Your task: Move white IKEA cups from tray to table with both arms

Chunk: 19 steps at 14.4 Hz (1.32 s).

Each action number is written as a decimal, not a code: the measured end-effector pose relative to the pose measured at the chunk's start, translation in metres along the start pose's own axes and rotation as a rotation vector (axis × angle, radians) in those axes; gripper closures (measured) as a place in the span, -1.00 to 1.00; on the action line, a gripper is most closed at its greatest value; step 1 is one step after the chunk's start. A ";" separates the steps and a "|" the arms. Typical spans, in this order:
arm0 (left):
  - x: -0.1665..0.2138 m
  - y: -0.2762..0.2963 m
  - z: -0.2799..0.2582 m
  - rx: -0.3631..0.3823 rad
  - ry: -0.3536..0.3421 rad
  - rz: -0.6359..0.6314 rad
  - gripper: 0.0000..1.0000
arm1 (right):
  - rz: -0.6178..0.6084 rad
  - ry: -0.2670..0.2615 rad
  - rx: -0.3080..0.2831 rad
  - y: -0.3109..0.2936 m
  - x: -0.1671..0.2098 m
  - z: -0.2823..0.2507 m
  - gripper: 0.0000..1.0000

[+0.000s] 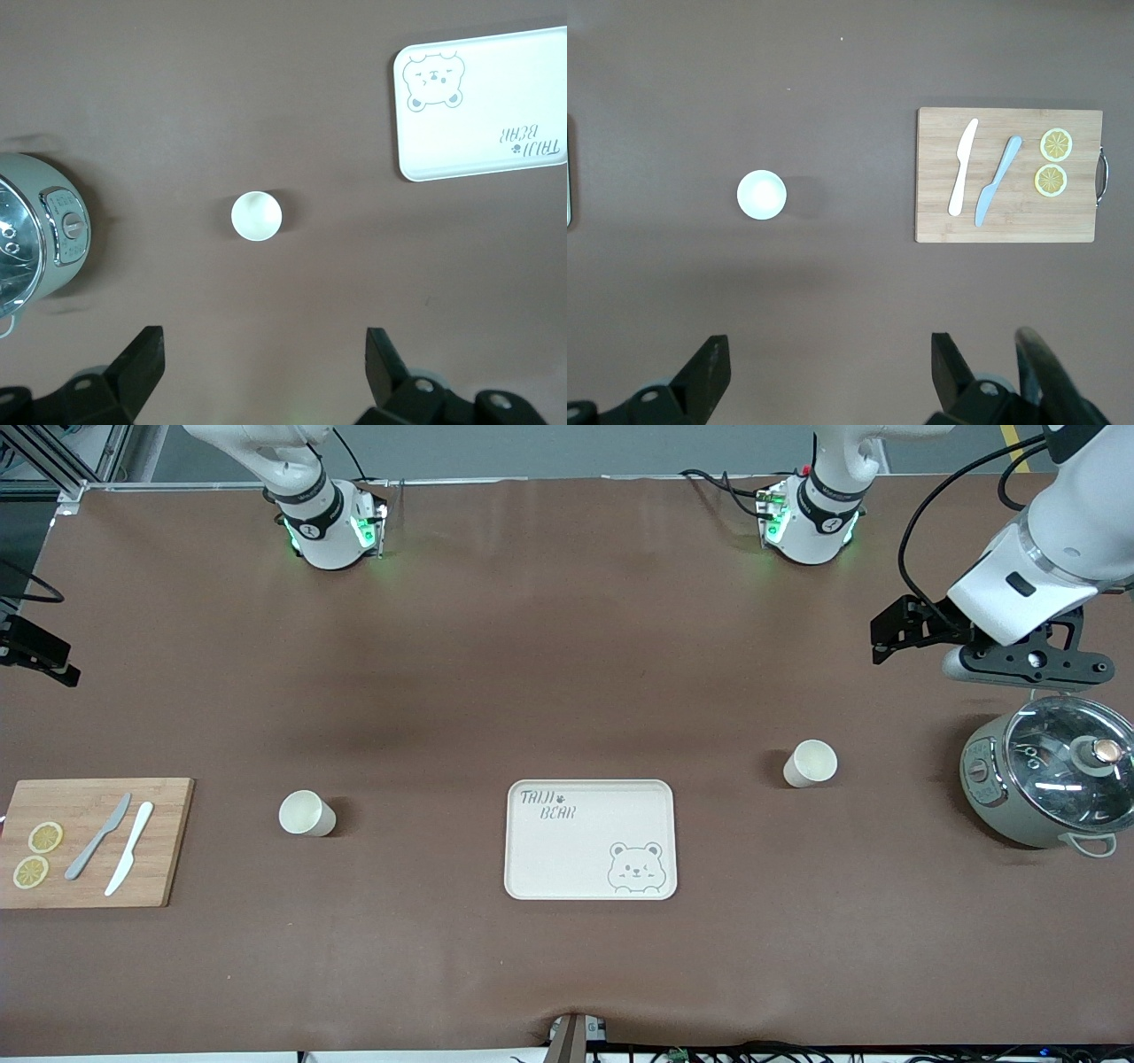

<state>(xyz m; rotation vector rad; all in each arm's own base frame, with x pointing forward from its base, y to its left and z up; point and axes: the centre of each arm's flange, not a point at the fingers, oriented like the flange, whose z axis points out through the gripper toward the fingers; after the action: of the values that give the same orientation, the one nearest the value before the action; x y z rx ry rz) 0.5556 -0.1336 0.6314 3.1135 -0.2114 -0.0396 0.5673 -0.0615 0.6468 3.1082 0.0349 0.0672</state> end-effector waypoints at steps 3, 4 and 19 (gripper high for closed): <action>0.000 -0.001 0.000 0.000 0.002 -0.002 -1.00 | 0.000 0.000 0.000 0.000 0.000 0.000 -1.00; 0.001 -0.002 0.000 -0.001 0.002 -0.004 -1.00 | 0.000 0.000 0.000 0.000 0.000 0.000 -1.00; 0.001 -0.005 0.004 -0.002 -0.003 -0.009 -1.00 | 0.001 0.000 0.000 0.000 0.000 0.000 -1.00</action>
<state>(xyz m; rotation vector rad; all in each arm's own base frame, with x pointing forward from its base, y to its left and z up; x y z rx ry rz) 0.5575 -0.1293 0.6273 3.1123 -0.1974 -0.0448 0.5674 -0.0620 0.6467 3.1081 0.0338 0.0677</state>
